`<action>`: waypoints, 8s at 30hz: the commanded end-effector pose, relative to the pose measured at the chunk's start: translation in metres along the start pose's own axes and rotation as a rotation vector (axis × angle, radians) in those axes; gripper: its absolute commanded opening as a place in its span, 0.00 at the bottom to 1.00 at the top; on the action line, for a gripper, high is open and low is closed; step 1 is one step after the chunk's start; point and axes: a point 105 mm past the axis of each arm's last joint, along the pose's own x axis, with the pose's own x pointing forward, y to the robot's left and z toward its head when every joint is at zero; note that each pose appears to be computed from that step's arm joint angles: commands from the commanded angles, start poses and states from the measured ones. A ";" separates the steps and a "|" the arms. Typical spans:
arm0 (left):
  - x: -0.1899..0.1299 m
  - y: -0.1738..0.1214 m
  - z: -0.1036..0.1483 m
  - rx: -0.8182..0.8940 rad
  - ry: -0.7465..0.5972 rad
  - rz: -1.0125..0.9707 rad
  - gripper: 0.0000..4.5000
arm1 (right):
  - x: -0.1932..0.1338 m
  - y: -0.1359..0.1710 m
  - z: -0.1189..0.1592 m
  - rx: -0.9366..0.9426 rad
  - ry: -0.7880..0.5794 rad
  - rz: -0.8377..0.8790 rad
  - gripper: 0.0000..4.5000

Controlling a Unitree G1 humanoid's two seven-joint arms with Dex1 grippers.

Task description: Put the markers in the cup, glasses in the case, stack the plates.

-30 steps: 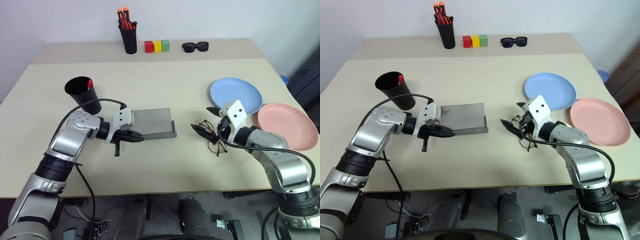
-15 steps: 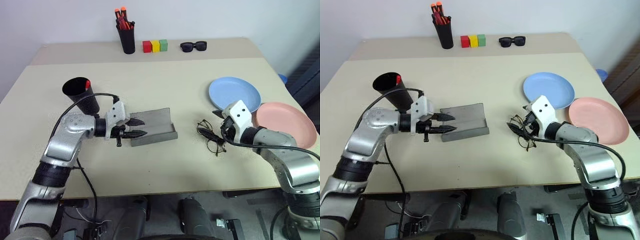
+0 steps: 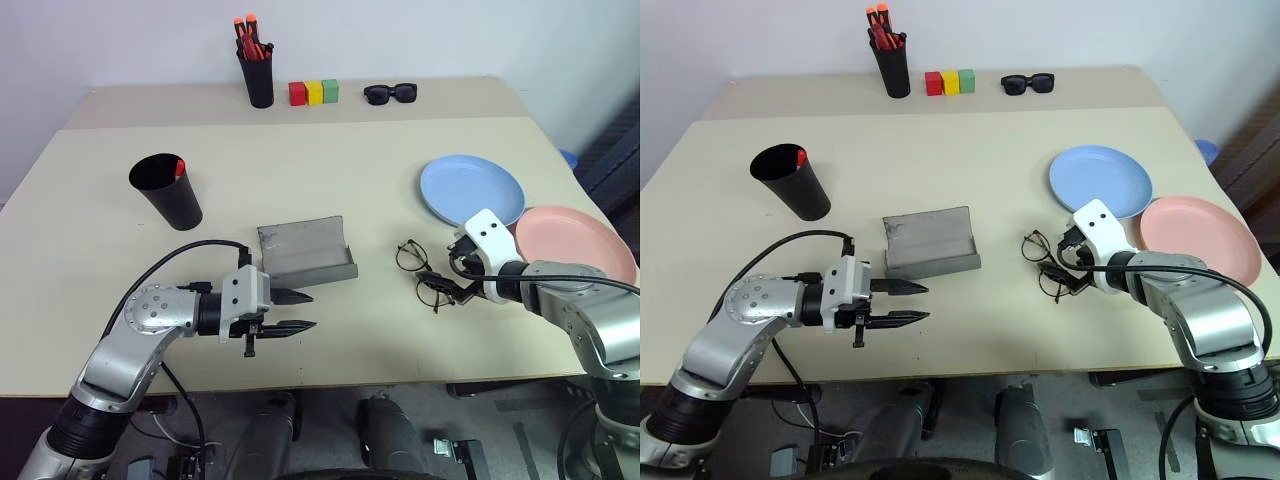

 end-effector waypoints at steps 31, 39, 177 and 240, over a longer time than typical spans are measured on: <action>-0.081 0.041 -0.029 -0.136 0.051 0.447 0.39 | 0.006 0.080 0.110 -0.431 -0.344 0.317 0.00; -0.110 0.023 -0.032 -0.172 0.023 0.534 0.39 | 0.059 0.128 0.139 -0.659 -0.424 0.464 0.00; -0.024 0.068 0.029 -0.099 -0.129 0.191 0.01 | 0.035 -0.047 0.026 -0.381 -0.158 -0.308 0.90; 0.038 0.044 0.048 -0.103 -0.287 -0.007 0.00 | -0.118 -0.076 -0.031 -0.230 -0.092 -0.357 0.89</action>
